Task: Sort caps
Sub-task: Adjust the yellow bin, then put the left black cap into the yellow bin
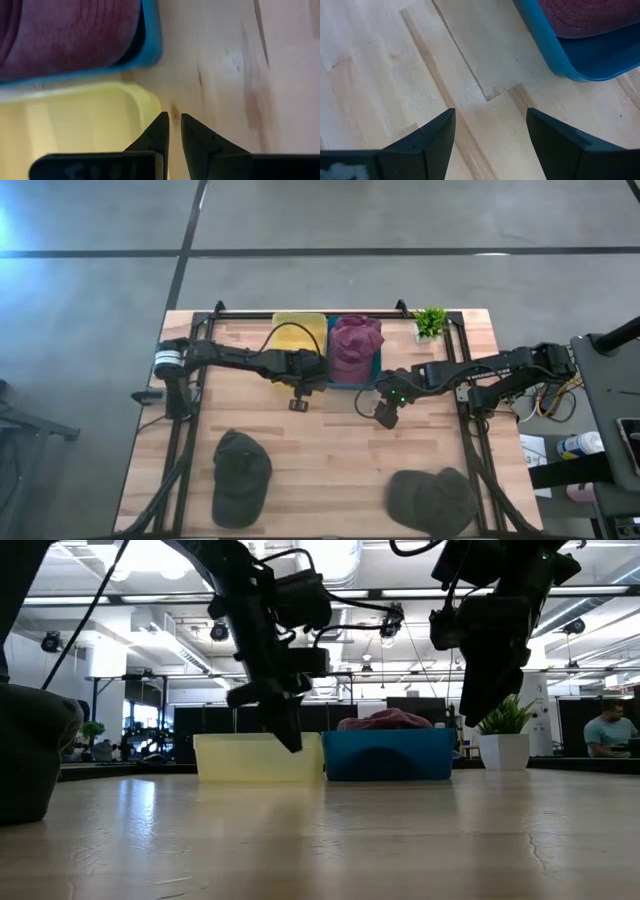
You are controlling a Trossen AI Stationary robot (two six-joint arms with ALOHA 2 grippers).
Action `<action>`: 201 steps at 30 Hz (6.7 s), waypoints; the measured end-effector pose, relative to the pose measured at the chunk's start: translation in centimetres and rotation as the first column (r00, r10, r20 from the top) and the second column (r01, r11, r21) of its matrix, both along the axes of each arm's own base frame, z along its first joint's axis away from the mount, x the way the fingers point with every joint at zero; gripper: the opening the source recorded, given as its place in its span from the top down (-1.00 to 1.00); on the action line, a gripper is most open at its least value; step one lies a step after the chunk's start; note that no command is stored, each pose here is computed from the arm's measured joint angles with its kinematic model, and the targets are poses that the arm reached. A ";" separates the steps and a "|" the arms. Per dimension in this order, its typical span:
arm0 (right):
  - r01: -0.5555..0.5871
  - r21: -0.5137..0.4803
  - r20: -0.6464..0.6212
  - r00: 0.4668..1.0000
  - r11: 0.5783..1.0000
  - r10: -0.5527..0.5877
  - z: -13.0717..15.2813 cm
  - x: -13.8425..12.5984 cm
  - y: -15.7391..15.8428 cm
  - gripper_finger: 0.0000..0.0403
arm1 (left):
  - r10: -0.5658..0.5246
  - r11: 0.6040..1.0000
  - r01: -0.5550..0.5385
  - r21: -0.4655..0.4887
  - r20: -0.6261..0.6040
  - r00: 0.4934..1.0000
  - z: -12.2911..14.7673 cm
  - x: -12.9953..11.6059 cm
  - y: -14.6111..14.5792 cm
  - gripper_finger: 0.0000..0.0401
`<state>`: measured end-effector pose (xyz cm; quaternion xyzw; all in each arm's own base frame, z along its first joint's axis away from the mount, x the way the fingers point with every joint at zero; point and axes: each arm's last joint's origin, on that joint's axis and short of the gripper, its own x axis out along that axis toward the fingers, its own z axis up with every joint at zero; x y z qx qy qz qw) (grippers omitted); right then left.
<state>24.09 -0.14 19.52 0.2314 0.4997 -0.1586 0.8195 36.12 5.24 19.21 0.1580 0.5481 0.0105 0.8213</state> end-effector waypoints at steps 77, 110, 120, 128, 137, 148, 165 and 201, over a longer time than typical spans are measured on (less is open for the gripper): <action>-0.012 0.229 0.156 0.987 0.973 -0.024 -1.4 1.7 9.7 -0.18 | 0.266 0.903 -0.175 -0.393 0.190 0.945 7.4 -6.0 -15.4 0.78; 0.064 0.096 0.364 0.927 0.993 -0.094 0.5 4.2 6.4 -0.18 | 0.110 0.897 -0.025 -0.441 0.169 0.979 4.7 0.5 -18.0 0.78; 0.135 0.531 0.084 0.974 0.837 -0.210 -2.7 1.0 10.3 -0.18 | 0.216 0.972 -0.220 -0.081 -0.056 0.975 2.4 -3.8 -14.9 0.78; 0.150 0.620 0.083 0.964 0.770 -0.254 -5.7 1.9 12.3 -0.18 | 0.295 0.919 -0.317 -0.234 -0.127 0.947 -1.3 -4.9 -14.9 0.78; 0.122 0.642 0.189 0.932 0.757 -0.310 -7.5 5.7 11.7 -0.18 | 0.363 0.820 -0.349 -0.455 -0.058 0.930 -1.2 -4.0 -17.0 0.78; -0.024 0.399 0.449 0.877 0.917 -0.172 -6.0 7.1 9.3 0.22 | 0.284 0.850 -0.256 -0.461 -0.010 0.959 1.3 -3.7 -18.5 0.78; -0.520 -0.846 -0.286 0.625 0.115 0.727 8.2 5.3 9.9 0.93 | 0.567 0.823 -0.494 -0.281 0.346 0.748 20.6 -13.7 -15.0 0.78; -0.821 -0.551 -0.613 0.278 -0.149 0.740 -5.9 -2.5 18.3 0.93 | 0.599 0.419 -0.236 -0.877 0.072 0.798 -3.7 3.4 -9.6 0.78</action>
